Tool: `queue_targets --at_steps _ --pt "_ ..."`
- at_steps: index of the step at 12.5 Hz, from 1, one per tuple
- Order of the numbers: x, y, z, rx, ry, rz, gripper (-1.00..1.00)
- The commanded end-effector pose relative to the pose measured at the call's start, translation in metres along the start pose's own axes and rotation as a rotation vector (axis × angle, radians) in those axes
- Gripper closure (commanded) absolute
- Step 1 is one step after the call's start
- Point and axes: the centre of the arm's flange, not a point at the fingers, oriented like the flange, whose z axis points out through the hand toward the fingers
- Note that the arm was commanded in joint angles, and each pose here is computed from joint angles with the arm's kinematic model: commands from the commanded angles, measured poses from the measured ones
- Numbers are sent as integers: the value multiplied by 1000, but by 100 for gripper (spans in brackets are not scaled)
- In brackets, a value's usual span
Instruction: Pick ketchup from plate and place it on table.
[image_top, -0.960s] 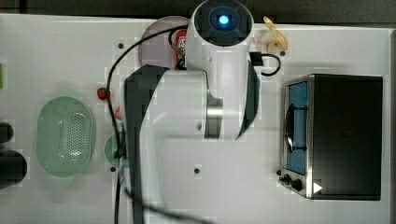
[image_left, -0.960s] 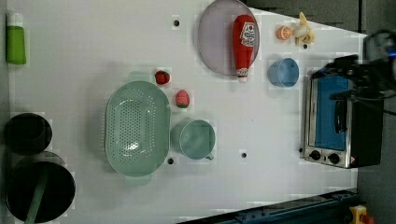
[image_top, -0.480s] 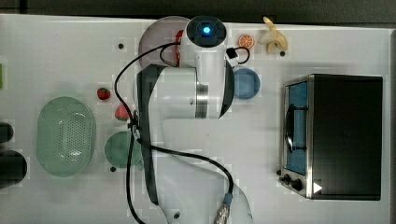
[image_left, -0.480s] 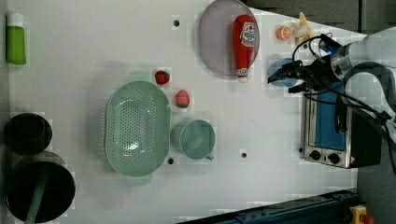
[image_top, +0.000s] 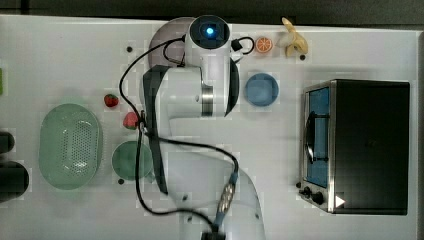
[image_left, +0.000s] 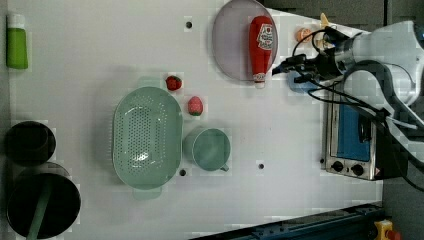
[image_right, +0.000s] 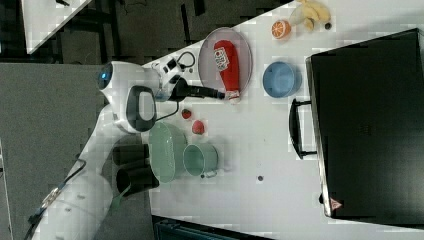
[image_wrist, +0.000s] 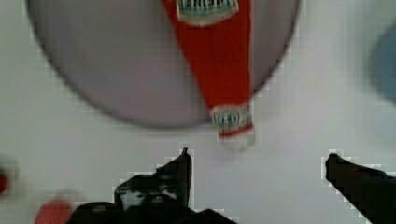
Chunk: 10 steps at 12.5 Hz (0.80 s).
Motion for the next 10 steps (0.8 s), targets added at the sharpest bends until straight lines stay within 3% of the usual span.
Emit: queue_targets --at_steps 1,5,10 --pt "23 -17 17 -11 72 -98 -100" --pt "55 -25 45 -9 142 -120 -100" --pt "73 -26 86 6 163 -114 -100"
